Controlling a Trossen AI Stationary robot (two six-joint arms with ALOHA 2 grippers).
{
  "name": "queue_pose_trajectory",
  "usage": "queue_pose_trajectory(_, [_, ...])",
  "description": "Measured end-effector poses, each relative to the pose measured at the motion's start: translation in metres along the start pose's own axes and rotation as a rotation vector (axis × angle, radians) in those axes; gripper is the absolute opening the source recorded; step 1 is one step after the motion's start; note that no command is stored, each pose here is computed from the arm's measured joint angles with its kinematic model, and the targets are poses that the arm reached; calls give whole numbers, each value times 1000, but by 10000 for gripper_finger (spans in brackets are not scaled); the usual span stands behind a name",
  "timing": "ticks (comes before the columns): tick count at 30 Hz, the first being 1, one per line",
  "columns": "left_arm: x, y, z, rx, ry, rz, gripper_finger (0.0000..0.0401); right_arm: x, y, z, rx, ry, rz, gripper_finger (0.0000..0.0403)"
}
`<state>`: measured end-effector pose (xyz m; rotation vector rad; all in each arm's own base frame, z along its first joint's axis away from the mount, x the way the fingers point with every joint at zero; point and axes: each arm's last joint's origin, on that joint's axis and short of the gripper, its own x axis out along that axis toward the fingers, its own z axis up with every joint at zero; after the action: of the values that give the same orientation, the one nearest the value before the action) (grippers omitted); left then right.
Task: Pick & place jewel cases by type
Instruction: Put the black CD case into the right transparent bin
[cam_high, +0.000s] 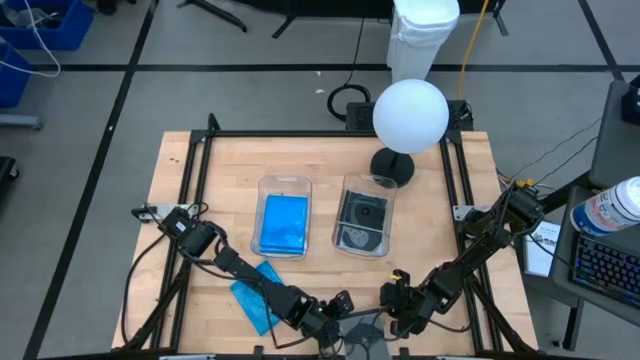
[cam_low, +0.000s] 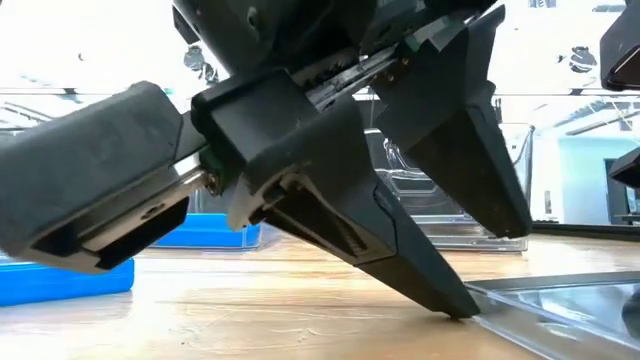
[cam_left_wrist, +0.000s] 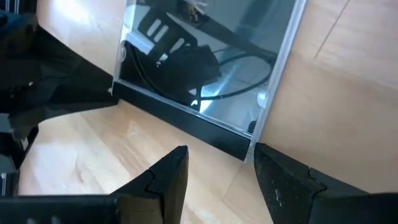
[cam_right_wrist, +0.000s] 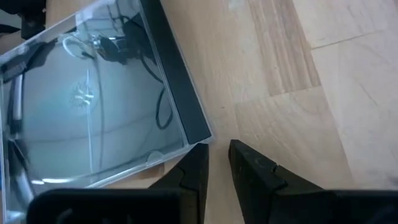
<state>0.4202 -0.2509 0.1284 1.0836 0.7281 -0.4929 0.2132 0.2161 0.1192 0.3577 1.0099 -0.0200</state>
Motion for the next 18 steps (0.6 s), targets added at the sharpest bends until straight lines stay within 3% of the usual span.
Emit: queue_pose_trajectory(18, [-1,-5,2,63,-35,-60,186,0,-2,-5,-18,71,-3,64])
